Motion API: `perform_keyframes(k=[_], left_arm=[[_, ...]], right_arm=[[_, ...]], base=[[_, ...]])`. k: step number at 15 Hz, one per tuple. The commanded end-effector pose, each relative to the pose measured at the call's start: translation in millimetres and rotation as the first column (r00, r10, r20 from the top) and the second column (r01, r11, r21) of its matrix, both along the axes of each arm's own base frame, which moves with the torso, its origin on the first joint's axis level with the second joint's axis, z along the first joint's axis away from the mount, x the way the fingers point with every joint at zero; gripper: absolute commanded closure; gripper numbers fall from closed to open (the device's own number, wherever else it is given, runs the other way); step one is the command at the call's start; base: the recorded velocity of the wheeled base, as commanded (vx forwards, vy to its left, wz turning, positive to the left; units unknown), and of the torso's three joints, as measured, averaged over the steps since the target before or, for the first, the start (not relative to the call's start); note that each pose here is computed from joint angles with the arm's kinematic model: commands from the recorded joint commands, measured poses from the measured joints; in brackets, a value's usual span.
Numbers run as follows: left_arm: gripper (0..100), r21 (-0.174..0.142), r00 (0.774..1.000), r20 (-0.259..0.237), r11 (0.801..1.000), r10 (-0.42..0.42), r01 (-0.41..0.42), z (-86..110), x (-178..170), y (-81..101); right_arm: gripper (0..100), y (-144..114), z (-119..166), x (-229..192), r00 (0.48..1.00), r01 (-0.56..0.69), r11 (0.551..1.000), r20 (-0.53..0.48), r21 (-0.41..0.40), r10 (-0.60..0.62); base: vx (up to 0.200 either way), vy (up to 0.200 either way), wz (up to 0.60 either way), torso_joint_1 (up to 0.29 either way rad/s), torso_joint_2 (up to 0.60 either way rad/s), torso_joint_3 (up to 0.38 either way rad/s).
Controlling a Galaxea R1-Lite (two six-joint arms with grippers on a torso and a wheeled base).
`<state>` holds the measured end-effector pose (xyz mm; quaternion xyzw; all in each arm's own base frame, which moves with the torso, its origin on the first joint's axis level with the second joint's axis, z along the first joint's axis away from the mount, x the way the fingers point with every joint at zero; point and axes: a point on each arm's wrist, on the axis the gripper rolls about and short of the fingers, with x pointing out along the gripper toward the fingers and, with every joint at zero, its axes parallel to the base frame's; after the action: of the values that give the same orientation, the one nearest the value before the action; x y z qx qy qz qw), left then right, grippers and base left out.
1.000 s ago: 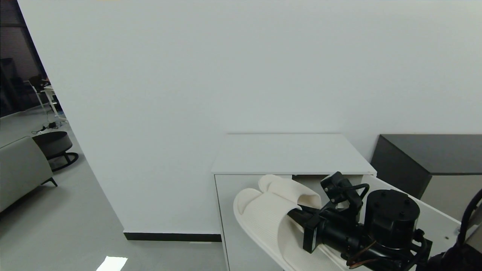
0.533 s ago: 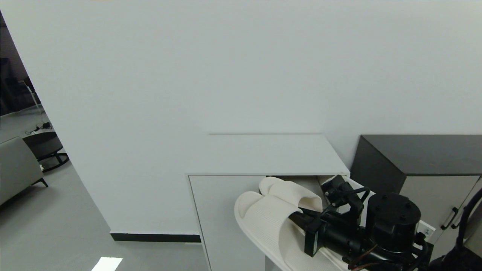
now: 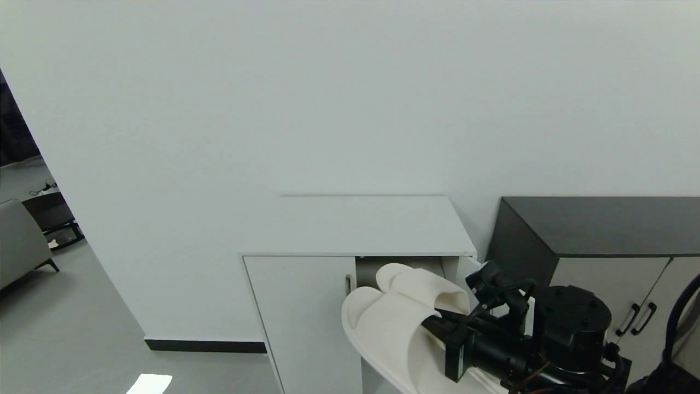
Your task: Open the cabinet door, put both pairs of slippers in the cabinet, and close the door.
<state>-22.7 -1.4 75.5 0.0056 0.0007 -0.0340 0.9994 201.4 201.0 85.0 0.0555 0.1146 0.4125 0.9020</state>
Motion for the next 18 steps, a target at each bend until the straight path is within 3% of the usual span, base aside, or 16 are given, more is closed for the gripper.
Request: perform_keyframes(k=[1,11,18], left_arm=[[100,0.001,1.0,-0.001,1.0,0.001,-0.001,0.0,0.1,0.0],[100,0.001,1.0,-0.001,1.0,0.001,-0.001,0.0,0.1,0.0],[100,0.001,1.0,-0.001,1.0,0.001,-0.001,0.0,0.1,0.0]], right_arm=[[100,-1.7,-2.3,-1.3,1.0,-0.011,1.0,-0.006,-0.003,0.011],[100,-1.5,-5.5,-3.6,0.999,-0.037,0.999,0.01,0.01,0.037],[100,0.5,-16.7,-6.1,0.999,-0.054,0.999,0.002,0.003,0.054]], base=[[0.0,0.0,0.0,0.0,0.0,0.0],[0.0,0.0,0.0,0.0,0.0,0.0],[0.0,0.0,0.0,-0.165,0.37,0.194]])
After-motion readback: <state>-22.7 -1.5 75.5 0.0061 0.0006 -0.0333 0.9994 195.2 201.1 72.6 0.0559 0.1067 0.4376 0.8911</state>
